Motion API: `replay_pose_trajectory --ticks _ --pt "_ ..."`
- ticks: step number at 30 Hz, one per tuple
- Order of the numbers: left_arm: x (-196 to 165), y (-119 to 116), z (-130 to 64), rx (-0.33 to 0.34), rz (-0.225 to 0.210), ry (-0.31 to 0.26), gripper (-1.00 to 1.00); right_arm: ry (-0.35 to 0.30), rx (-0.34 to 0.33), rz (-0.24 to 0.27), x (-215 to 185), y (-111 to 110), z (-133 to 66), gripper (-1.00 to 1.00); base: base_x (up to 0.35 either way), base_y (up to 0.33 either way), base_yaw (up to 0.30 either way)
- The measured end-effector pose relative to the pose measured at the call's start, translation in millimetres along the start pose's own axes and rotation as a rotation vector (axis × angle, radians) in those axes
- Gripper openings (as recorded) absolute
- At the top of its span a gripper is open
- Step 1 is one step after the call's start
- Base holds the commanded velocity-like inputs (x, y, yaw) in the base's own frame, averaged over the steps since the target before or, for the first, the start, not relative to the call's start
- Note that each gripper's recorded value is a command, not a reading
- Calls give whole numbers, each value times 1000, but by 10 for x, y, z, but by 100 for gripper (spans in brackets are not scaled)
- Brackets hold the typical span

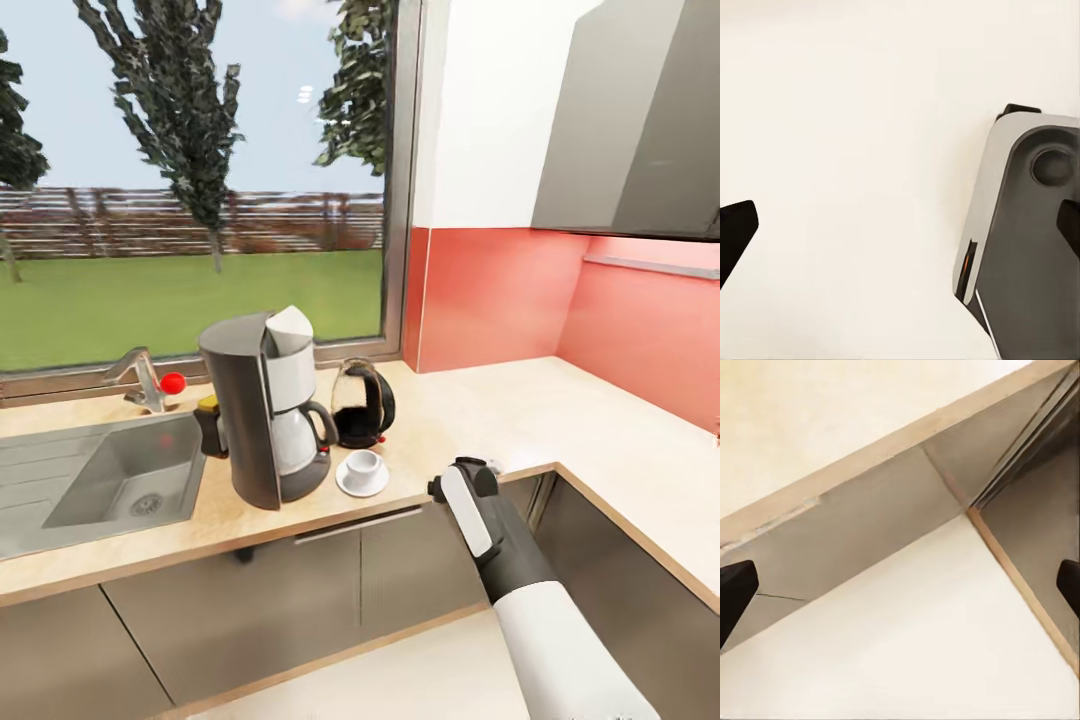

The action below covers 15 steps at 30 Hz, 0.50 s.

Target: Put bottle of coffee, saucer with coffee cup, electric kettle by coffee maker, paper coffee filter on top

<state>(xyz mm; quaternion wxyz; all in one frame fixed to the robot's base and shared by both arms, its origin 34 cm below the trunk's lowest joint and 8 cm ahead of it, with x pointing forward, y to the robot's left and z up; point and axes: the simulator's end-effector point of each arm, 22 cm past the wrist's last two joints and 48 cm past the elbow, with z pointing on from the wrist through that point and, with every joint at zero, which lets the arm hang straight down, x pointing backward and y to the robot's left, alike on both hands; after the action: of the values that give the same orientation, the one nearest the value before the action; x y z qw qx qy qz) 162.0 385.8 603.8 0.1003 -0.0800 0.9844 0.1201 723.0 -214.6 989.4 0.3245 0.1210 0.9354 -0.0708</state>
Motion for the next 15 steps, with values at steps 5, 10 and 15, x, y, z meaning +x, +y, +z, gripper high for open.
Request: replay_pose_trajectory --ticks 5,10,15 --pt "-4 2 -1 0 -3 -2 100 63 19 -15 281 -3 180 100 -113 -17 0" --pt "-27 -8 -1 2 -6 -11 100 44 59 64 582 -54 474 100 -16 -2 0" --pt "-52 -27 0 7 -7 -20 100 -81 37 59 1257 58 984 100 -2 0 0"
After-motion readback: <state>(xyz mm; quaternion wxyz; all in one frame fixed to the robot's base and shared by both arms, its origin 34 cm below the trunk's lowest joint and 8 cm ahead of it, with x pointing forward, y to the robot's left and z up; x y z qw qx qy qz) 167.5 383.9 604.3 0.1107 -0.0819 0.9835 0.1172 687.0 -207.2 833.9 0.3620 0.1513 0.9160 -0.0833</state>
